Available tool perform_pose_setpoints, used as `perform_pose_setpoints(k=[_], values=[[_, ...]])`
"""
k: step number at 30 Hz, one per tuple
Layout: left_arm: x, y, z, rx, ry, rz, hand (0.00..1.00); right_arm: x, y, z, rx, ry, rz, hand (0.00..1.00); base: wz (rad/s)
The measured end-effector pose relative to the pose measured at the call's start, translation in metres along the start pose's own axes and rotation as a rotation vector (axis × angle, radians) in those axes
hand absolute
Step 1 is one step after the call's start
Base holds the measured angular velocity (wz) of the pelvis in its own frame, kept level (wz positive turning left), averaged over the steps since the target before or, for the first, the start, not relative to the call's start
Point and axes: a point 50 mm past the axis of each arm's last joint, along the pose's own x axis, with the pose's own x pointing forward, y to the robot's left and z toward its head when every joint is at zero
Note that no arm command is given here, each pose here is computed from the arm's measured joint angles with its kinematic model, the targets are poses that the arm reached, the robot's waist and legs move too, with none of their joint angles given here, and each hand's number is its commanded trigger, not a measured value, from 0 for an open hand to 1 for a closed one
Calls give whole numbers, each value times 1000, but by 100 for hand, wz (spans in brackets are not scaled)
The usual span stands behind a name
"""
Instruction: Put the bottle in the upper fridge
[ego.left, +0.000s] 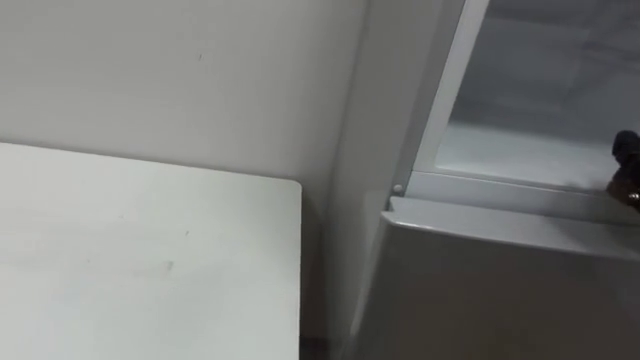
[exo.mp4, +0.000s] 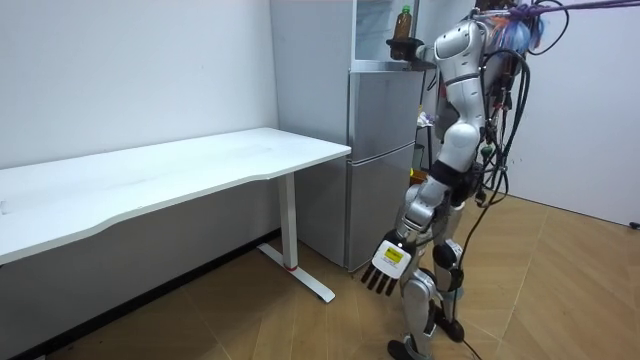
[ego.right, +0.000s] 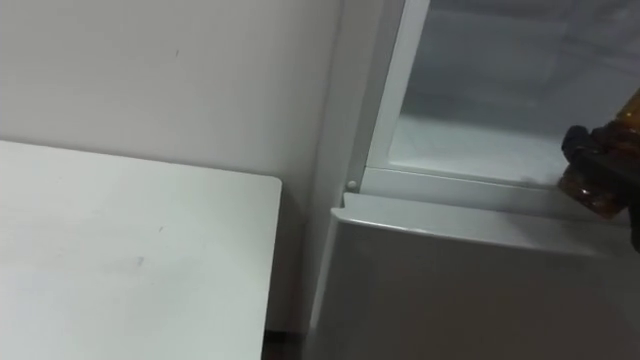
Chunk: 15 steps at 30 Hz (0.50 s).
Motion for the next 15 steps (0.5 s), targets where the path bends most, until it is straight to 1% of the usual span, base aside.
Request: perform_pose_setpoints(k=[6,9,15], values=[[-2,6,-8,-13,31,17,0,4,-5,-4,-9,41,-24,100,4],[-5,9,-14,-20,54,23,0,10,-7,-7,-42,91,-49,100,10],[-10,15,-32,-13,117,45,0,10,-8,-21,-122,162,-63,100,9]])
